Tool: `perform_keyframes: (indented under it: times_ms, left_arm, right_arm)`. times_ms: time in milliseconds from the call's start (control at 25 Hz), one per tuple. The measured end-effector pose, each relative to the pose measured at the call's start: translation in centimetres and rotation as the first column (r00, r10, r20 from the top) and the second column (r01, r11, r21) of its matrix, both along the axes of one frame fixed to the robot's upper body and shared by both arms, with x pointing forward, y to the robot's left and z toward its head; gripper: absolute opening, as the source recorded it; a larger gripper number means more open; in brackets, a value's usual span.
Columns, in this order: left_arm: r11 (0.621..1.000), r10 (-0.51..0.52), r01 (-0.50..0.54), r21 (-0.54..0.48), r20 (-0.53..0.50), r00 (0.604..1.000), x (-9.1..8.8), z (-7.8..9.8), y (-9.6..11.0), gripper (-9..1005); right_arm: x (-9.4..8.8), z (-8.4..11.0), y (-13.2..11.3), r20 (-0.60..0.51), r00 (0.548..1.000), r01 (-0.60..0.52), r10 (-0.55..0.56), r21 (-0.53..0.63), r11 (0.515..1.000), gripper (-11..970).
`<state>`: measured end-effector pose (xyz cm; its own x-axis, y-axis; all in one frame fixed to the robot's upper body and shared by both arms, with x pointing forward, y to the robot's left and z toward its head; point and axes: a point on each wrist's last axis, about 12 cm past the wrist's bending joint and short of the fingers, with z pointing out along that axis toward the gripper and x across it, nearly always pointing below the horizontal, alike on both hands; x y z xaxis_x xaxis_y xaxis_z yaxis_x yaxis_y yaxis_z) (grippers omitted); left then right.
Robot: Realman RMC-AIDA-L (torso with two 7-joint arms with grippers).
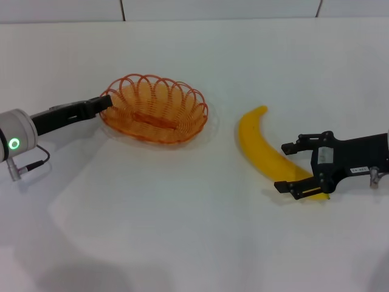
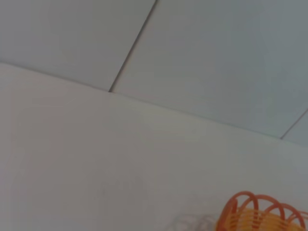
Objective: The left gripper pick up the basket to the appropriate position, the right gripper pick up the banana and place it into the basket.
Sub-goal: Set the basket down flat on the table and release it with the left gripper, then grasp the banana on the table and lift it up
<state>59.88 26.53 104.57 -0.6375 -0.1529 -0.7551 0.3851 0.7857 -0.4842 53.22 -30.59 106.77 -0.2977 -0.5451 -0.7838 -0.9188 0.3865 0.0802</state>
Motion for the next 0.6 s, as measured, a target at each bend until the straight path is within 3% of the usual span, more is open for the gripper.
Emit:
perform_keyframes:
  times_ms: [280, 600]
  left_arm:
    - [1.0, -0.011, 0.011, 0.004, 0.04, 0.999, -0.3, 0.1, 0.3, 328]
    - [0.996, -0.089, 0.093, -0.006, 0.213, 0.973, -1.0, 1.9, 1.3, 490]
  right_arm:
    - [-0.1, 0.0, 0.0, -0.001, 1.0, 0.003, -0.003, 0.002, 1.0, 858]
    - [0.2, 0.1, 0.2, 0.013, 1.0, 0.006, -0.006, 0.006, 1.0, 857]
